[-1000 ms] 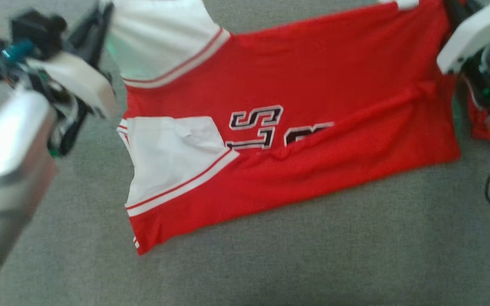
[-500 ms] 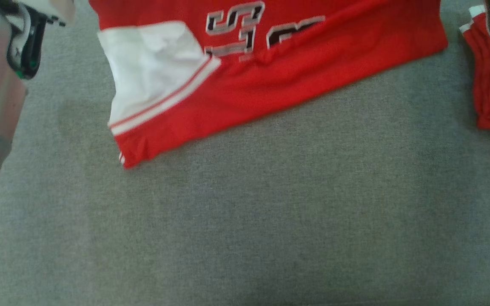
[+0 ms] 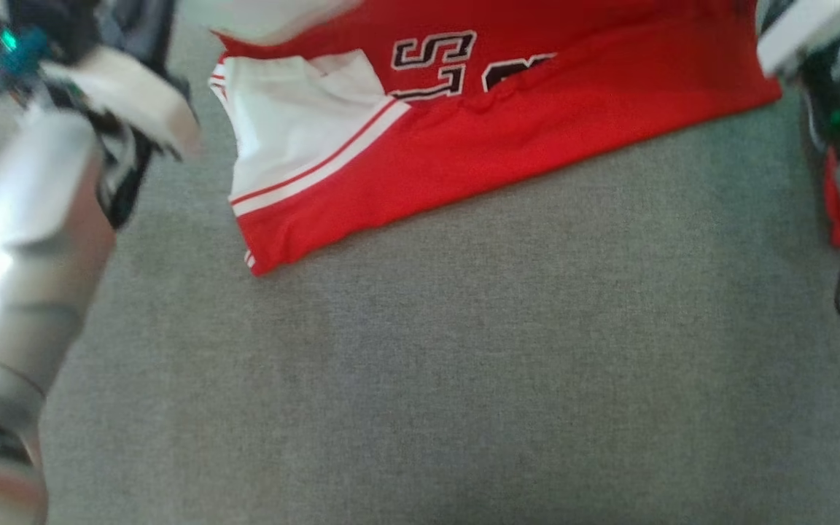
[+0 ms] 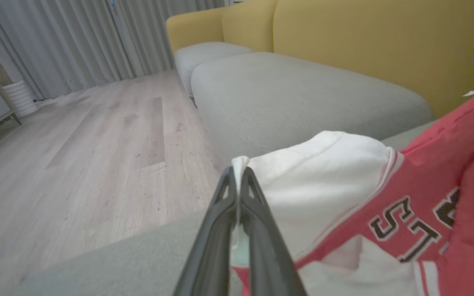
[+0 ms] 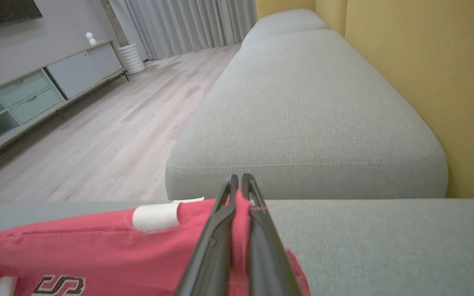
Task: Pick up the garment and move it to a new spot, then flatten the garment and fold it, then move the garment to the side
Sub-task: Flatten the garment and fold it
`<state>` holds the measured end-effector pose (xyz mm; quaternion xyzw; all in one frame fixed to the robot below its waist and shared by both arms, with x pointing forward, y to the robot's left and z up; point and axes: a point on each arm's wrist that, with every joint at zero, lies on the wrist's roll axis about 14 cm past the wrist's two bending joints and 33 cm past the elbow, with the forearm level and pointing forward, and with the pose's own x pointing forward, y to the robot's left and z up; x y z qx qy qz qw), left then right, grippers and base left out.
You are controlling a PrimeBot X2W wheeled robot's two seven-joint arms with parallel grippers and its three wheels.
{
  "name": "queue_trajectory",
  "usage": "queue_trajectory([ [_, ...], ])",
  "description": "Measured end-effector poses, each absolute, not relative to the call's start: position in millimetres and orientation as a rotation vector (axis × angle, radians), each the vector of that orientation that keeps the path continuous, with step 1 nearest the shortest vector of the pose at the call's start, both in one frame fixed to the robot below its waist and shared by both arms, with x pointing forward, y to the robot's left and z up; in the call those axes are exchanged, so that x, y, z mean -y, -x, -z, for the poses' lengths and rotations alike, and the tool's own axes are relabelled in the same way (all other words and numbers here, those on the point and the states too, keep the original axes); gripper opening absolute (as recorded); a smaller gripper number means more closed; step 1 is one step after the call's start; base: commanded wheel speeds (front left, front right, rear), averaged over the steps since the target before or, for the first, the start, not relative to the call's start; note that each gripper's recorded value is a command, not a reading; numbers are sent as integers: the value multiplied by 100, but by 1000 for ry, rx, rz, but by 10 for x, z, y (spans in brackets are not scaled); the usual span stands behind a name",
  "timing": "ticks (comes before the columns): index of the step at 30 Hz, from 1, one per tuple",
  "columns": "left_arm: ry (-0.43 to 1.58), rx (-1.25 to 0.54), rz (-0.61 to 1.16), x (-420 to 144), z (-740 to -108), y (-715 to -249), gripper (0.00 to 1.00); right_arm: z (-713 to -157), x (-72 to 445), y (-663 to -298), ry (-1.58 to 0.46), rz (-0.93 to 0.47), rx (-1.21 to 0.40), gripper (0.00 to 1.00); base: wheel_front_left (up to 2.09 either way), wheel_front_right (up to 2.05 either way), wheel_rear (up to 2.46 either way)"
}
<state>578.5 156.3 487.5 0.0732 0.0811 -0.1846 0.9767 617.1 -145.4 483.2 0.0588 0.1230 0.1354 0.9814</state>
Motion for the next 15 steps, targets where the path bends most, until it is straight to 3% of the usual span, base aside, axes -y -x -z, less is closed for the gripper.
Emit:
queue_trajectory([
  [15, -77, -444, 520, -1453, -4408, -4700, 0, -4381, 1571, -5581, -7, -330, -511, 0, 0, 0, 0],
])
